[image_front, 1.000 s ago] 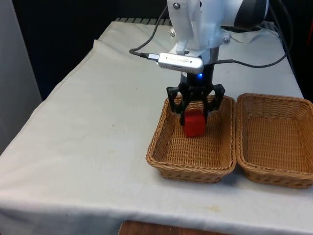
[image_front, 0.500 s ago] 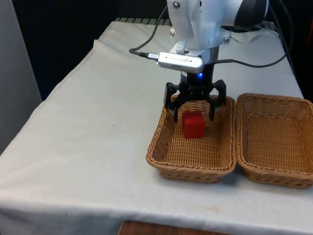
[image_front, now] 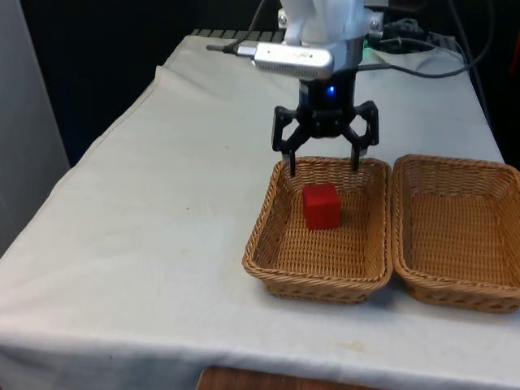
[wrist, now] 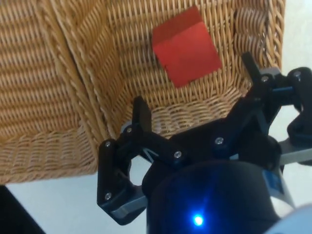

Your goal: Pick up the red cube and place it into the right basket.

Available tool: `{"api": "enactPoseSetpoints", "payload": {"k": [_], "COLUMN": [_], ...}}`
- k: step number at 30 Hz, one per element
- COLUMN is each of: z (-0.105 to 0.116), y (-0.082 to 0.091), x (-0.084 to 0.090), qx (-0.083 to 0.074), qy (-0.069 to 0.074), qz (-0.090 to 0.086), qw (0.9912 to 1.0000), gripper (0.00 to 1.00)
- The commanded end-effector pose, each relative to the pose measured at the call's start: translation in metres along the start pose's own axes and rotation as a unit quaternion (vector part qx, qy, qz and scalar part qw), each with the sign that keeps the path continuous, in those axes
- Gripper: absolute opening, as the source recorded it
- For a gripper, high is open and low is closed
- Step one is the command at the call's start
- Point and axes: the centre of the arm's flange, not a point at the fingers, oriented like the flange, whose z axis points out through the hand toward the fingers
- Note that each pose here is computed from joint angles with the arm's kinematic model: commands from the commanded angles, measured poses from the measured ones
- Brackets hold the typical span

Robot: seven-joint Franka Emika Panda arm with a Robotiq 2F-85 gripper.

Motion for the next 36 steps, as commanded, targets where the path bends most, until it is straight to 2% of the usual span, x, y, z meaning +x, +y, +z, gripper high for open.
{"api": "enactPoseSetpoints", "payload": {"k": [1,6,8,9,13,17,18,21,29,30,36], "z": [-0.006,-0.027,-0.027,-0.033,-0.049,-0.060,-0.056,-0.071,-0.084,-0.088,-0.098], "y": [0.001,0.001,0.000,0.000,0.000,-0.001,0.000,-0.001,-0.002,-0.003,-0.004], "x": [-0.002,-0.005,-0.004,-0.007,-0.010,-0.015,-0.013,-0.020,-0.027,-0.030,-0.043], "qx": [-0.003,0.003,0.009,0.006,0.011,0.014,0.018,0.017,0.027,0.023,0.028], "qy": [-0.001,0.001,0.003,0.002,0.003,0.004,0.005,0.005,0.006,0.006,0.007], "qz": [0.005,0.016,0.015,0.019,0.028,0.034,0.030,0.040,0.047,0.050,0.058], "qw": [0.99999,0.99987,0.99985,0.99979,0.99954,0.99931,0.99937,0.99904,0.99854,0.99846,0.99787], "gripper": [1.00,1.00,1.00,1.00,1.00,1.00,1.00,1.00,1.00,1.00,1.00]}}
